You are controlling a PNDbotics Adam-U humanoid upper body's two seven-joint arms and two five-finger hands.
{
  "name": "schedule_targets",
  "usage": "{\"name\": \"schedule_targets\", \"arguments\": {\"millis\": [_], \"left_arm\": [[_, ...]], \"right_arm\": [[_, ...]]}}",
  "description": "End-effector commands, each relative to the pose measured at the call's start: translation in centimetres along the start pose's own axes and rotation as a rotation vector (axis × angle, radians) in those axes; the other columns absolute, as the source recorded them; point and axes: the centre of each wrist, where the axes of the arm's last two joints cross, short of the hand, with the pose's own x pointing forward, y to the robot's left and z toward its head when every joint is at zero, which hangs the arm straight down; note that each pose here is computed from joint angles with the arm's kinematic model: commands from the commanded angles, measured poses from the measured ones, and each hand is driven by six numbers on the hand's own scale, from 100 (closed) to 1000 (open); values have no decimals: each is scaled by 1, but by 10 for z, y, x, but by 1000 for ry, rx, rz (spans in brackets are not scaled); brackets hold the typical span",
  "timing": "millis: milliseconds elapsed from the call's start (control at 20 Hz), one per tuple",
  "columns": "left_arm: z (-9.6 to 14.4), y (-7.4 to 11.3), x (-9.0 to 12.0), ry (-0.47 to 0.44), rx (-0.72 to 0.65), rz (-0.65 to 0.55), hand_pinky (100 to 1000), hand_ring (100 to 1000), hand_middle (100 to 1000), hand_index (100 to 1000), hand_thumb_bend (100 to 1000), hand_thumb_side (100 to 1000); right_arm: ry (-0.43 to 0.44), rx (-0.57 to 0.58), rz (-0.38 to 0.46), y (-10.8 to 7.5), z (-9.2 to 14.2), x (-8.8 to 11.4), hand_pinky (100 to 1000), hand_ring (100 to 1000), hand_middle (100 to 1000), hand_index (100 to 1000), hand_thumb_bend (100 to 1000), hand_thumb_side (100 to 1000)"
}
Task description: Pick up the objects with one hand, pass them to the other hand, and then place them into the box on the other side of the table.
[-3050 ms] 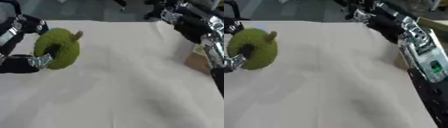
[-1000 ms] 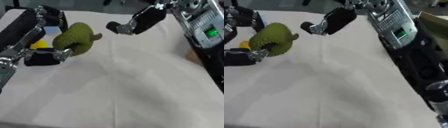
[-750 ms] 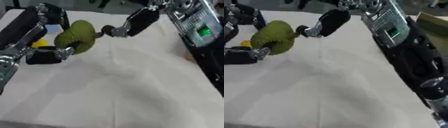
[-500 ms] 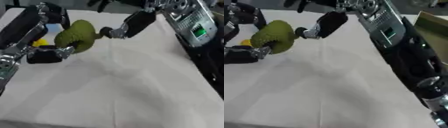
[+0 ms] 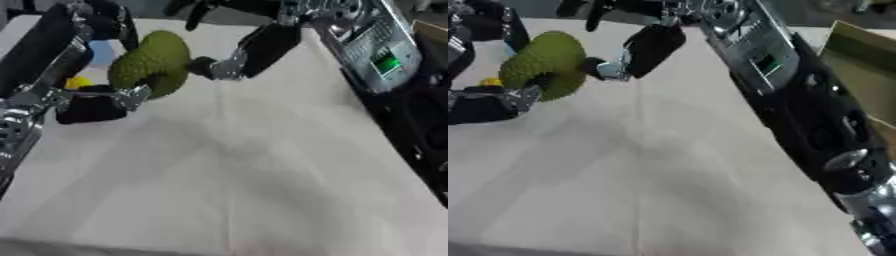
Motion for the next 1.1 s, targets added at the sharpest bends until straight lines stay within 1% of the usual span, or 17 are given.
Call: {"name": "schedule_targets", "arguments": {"millis": [50,300,500,750,900,1000,1100], "left_arm": [[-4,7,4,-12,13,-20,561,475,418,449,100,100],[-5,7,4,-3,14,-25,560,474,417,449,100,100],[-5,7,4,5,17,-36,559,473,416,448,100,100],[-4,6,4,30,12,-53,556,472,414,447,100,100],[-5,6,4,30,15,-58,556,472,414,447,100,100],[-6,6,5,22,18,-58,555,471,414,447,100,100],[-7,6,5,14,24,-57,555,471,414,447,100,100]], "right_arm": [[-39,-34,-1,-13,6,15,987,834,915,918,235,305],[-63,-14,-26,-15,9,25,986,834,916,918,227,314],[-62,-4,-31,-14,9,26,986,834,916,919,226,317],[-66,-20,-39,-17,13,28,988,835,920,924,247,312],[-60,-10,-25,-16,12,28,987,839,919,922,264,308],[-54,-12,-1,-16,11,28,986,842,917,919,281,299],[-41,-8,20,-14,10,25,986,844,917,920,287,313]]}}
